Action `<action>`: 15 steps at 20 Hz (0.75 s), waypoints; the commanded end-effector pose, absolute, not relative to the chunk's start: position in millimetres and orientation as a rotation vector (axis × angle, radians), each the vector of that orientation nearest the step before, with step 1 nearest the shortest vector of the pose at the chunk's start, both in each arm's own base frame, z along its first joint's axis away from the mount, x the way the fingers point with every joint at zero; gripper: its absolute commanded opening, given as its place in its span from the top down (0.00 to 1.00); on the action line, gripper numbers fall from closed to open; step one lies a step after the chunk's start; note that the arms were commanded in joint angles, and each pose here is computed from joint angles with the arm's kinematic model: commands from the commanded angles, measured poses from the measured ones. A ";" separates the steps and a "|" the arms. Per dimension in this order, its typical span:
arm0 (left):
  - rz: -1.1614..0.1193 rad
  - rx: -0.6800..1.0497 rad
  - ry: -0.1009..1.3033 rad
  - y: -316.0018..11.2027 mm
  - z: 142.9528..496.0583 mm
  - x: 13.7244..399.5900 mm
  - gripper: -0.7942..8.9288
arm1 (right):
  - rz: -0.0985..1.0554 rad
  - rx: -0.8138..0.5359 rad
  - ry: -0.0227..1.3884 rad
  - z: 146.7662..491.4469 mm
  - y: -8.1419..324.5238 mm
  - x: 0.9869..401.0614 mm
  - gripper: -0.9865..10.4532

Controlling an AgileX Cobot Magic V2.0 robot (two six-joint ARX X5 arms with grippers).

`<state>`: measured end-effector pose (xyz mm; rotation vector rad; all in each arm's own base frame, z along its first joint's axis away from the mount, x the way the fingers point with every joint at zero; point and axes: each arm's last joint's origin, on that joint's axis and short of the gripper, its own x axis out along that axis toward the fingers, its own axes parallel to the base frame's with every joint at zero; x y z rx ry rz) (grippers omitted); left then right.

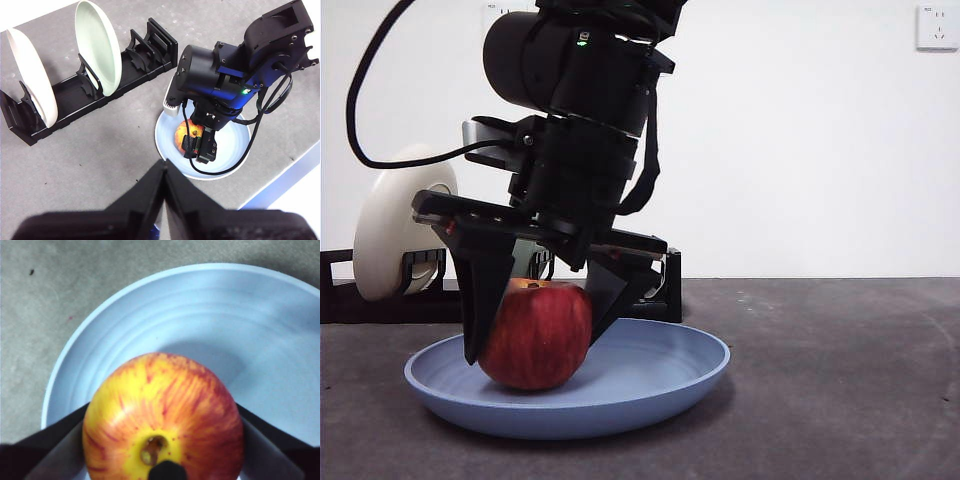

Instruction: Take the blue plate from the plate rack,put the plate on the table,take the apple from the table,put the apple in the plate

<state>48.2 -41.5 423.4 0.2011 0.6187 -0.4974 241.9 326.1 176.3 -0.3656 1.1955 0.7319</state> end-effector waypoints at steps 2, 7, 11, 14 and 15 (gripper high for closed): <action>-0.496 0.209 0.612 -40.9 423.6 48.1 0.93 | 0.691 -0.391 1.231 163.2 322.8 240.4 0.36; -0.496 0.209 0.613 -40.9 423.5 48.1 0.93 | 0.712 -0.360 1.176 188.3 319.4 237.0 0.33; -0.495 0.209 0.613 -40.9 423.5 48.1 0.93 | 0.748 -0.302 1.064 243.9 303.4 225.1 0.34; -0.496 0.209 0.612 -40.9 423.6 48.1 0.93 | 0.763 -0.269 0.960 297.7 276.6 205.9 0.35; -0.496 0.209 0.612 -40.9 423.6 48.1 0.92 | 0.750 -0.263 0.926 315.0 264.5 197.7 0.41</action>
